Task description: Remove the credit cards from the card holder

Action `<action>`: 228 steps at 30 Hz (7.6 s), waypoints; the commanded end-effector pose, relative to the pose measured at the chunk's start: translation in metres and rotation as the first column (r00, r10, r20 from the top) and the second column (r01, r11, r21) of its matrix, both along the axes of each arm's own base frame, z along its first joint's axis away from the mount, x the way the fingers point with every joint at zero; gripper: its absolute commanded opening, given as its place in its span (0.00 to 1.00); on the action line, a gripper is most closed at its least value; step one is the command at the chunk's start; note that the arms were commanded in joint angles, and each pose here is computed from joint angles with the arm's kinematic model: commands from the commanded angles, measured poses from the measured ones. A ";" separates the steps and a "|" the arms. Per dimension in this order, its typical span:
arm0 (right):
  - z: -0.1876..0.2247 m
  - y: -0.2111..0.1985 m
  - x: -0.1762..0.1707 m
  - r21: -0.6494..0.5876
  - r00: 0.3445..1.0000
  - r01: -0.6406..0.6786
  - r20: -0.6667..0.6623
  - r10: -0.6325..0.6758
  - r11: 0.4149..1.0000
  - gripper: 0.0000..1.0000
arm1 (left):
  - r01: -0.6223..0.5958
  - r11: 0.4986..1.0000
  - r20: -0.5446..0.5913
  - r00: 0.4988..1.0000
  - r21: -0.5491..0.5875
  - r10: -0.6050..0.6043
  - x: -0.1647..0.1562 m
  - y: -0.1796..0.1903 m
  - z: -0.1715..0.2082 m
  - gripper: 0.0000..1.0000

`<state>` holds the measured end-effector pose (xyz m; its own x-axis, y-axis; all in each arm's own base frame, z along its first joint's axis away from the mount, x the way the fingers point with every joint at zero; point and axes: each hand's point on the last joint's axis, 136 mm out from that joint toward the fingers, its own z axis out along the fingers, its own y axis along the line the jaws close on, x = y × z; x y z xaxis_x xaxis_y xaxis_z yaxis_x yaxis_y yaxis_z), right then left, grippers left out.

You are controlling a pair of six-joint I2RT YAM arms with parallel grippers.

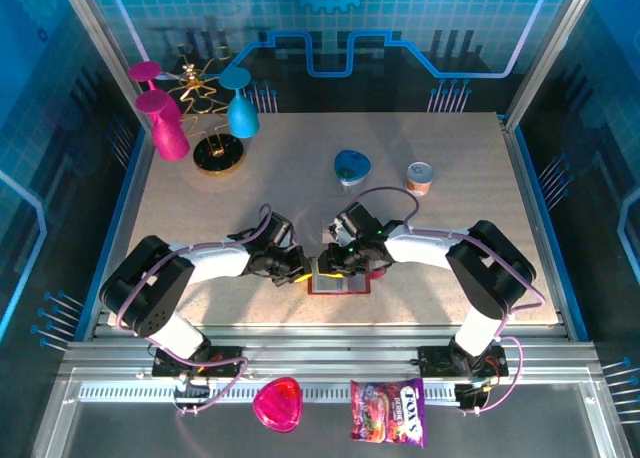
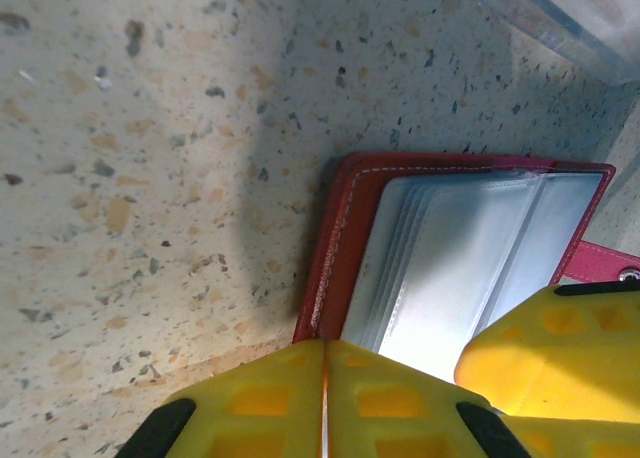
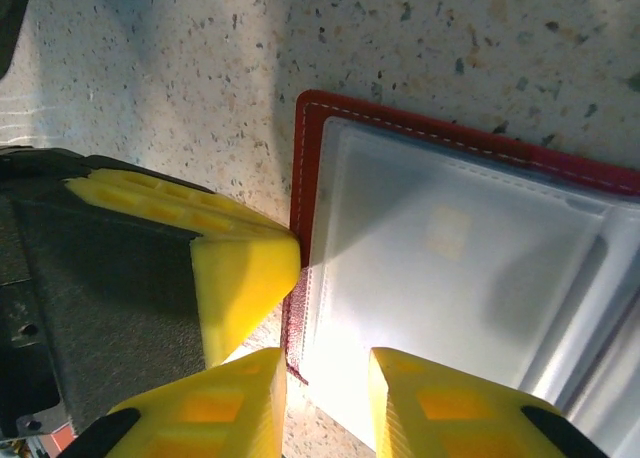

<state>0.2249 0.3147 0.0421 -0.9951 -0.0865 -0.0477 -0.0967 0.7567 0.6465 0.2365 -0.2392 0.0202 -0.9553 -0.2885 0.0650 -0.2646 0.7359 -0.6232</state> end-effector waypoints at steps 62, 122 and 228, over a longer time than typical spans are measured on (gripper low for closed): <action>-0.015 -0.030 -0.003 0.079 0.997 0.071 -0.036 -0.069 0.994 0.30 | 0.027 0.999 0.052 0.998 -0.031 -0.025 0.005 -0.014 0.033 0.13; 0.013 -0.042 0.002 0.177 0.991 0.130 -0.015 -0.130 0.976 0.31 | 0.042 0.993 0.030 0.999 -0.111 -0.038 0.009 -0.040 0.030 0.19; -0.006 -0.050 0.001 0.124 0.992 0.119 -0.062 -0.112 0.985 0.29 | 0.008 0.994 0.081 0.997 -0.109 0.001 0.012 -0.031 0.045 0.41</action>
<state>0.2256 0.2569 0.0356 -0.9981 0.0618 0.0067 0.0474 0.6867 0.7254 0.2474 -0.2763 0.0620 -0.9669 -0.2541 0.0247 -0.1934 0.6658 -0.7206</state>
